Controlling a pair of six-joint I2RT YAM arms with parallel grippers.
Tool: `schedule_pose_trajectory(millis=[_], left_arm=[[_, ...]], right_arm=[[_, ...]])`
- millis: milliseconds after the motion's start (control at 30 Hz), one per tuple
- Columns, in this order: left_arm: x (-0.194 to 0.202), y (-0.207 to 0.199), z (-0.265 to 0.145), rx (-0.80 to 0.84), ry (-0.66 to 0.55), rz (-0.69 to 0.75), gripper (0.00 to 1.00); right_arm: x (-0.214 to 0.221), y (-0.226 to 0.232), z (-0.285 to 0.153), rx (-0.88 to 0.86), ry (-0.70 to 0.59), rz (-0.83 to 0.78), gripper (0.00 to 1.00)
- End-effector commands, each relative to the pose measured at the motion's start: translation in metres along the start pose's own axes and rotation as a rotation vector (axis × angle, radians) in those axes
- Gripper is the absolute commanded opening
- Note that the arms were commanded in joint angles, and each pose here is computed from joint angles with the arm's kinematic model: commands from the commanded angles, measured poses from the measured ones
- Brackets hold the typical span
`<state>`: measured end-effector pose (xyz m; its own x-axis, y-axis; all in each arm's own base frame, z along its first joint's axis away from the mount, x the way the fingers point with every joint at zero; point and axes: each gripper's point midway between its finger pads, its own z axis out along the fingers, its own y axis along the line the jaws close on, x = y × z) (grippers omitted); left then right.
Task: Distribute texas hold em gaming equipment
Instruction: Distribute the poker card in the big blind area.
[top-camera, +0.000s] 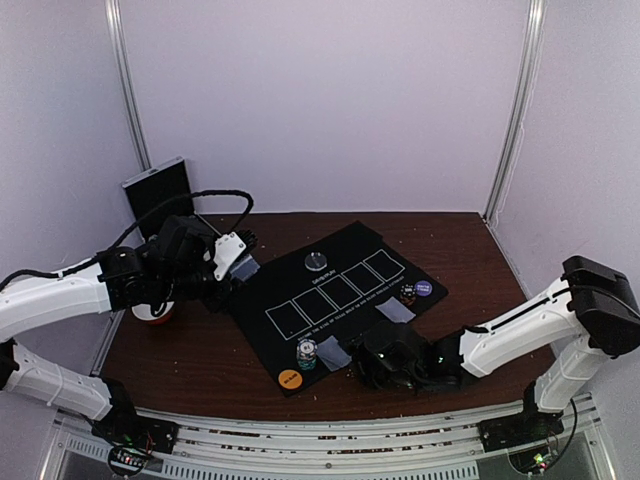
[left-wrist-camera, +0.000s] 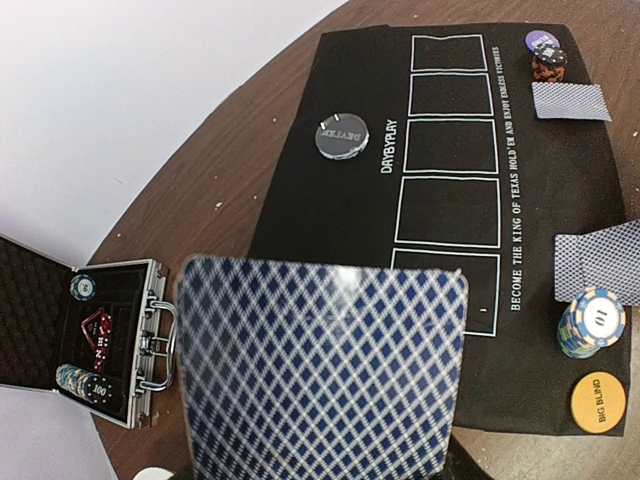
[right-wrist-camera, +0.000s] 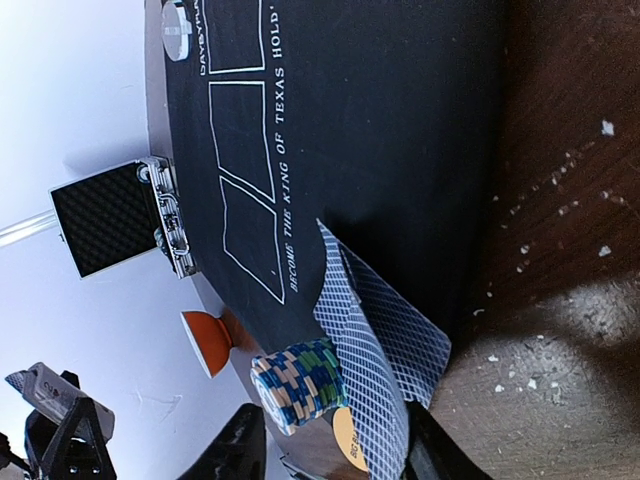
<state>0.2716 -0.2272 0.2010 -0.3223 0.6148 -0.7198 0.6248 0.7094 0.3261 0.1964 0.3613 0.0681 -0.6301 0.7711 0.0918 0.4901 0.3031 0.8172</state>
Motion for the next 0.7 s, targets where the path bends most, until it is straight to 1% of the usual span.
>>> schedule_pose_trajectory(millis=[0, 167, 433, 667], left_arm=[[-0.014, 0.007, -0.002, -0.022, -0.055, -0.010, 0.49], [-0.014, 0.007, -0.003, -0.021, -0.054, -0.009, 0.49], [-0.013, 0.008, -0.005, -0.020, -0.055, -0.010, 0.49], [-0.013, 0.008, -0.008, -0.021, -0.058, -0.010, 0.49]], right_arm=[[-0.001, -0.017, -0.005, 0.047, 0.021, 0.014, 0.48], [0.002, -0.019, -0.002, 0.046, 0.038, 0.021, 0.59], [0.000, -0.024, 0.006, 0.060, 0.042, 0.018, 0.70], [0.000, -0.021, 0.017, 0.072, 0.044, -0.013, 0.72]])
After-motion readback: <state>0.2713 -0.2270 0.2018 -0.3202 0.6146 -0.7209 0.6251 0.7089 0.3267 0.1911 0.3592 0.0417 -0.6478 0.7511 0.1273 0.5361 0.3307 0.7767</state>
